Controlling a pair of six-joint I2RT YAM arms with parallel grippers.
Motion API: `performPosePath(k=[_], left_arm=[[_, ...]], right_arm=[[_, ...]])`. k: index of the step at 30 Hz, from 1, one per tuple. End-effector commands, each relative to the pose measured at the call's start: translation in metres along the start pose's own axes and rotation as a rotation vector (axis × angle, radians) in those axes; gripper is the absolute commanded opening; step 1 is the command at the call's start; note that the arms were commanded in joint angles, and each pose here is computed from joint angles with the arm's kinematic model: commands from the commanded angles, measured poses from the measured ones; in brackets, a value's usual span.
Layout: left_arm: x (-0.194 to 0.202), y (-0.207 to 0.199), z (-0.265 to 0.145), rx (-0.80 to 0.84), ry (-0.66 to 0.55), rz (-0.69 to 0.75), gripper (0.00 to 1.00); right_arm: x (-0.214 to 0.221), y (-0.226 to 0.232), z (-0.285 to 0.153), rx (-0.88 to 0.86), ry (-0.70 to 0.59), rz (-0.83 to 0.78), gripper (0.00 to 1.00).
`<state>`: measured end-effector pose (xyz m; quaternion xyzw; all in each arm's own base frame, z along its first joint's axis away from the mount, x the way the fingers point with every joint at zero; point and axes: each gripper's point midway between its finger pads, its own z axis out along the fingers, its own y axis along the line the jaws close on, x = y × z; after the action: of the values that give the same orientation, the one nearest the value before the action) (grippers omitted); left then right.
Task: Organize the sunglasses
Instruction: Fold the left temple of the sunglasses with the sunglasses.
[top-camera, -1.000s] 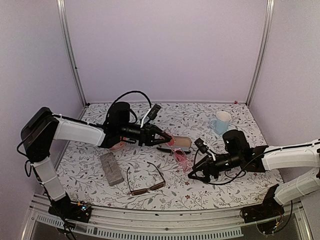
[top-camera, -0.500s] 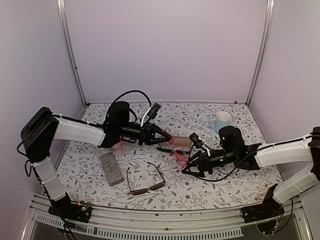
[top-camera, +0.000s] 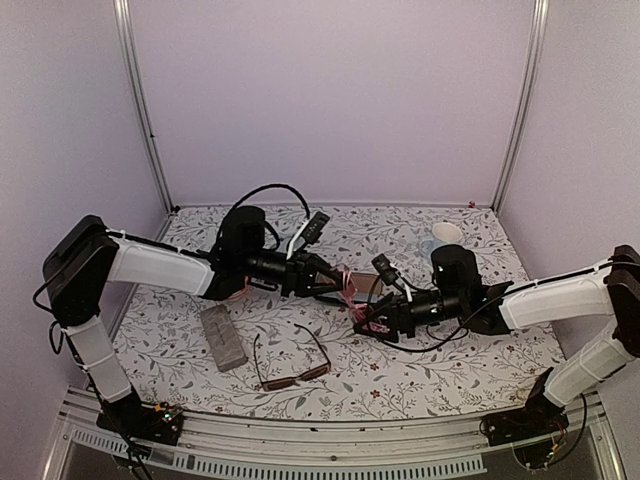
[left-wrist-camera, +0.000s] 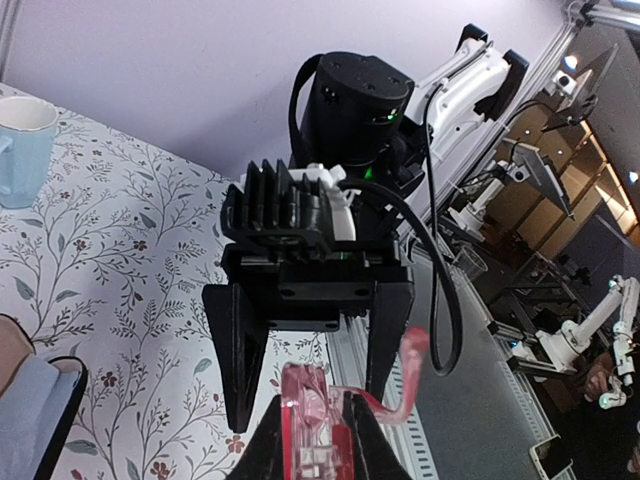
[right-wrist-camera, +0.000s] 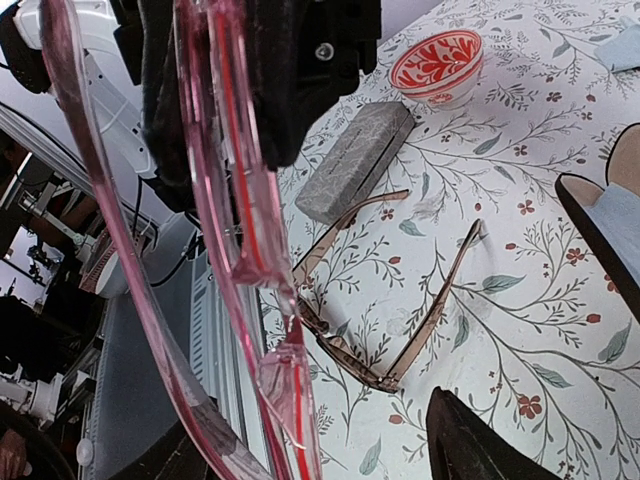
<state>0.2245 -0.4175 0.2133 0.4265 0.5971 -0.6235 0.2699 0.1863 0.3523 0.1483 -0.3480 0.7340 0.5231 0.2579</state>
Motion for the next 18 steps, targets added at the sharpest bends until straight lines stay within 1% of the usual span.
performPosePath(k=[1, 7, 10, 18], left_arm=[[0.004, -0.005, 0.005, 0.025, 0.011, 0.02, 0.15], [0.005, -0.005, 0.005, 0.023, 0.011, 0.017, 0.17], [0.003, -0.005, 0.004, 0.023, 0.006, 0.017, 0.19], [-0.002, 0.0, -0.007, 0.018, -0.042, -0.017, 0.33]], right_arm=[[-0.018, 0.003, 0.004, -0.007, -0.049, -0.013, 0.68], [-0.017, 0.013, 0.004, -0.069, -0.051, -0.023, 0.51], [-0.015, 0.017, 0.002, -0.094, -0.054, -0.028, 0.44], [-0.011, 0.02, -0.005, -0.116, -0.072, -0.013, 0.35]])
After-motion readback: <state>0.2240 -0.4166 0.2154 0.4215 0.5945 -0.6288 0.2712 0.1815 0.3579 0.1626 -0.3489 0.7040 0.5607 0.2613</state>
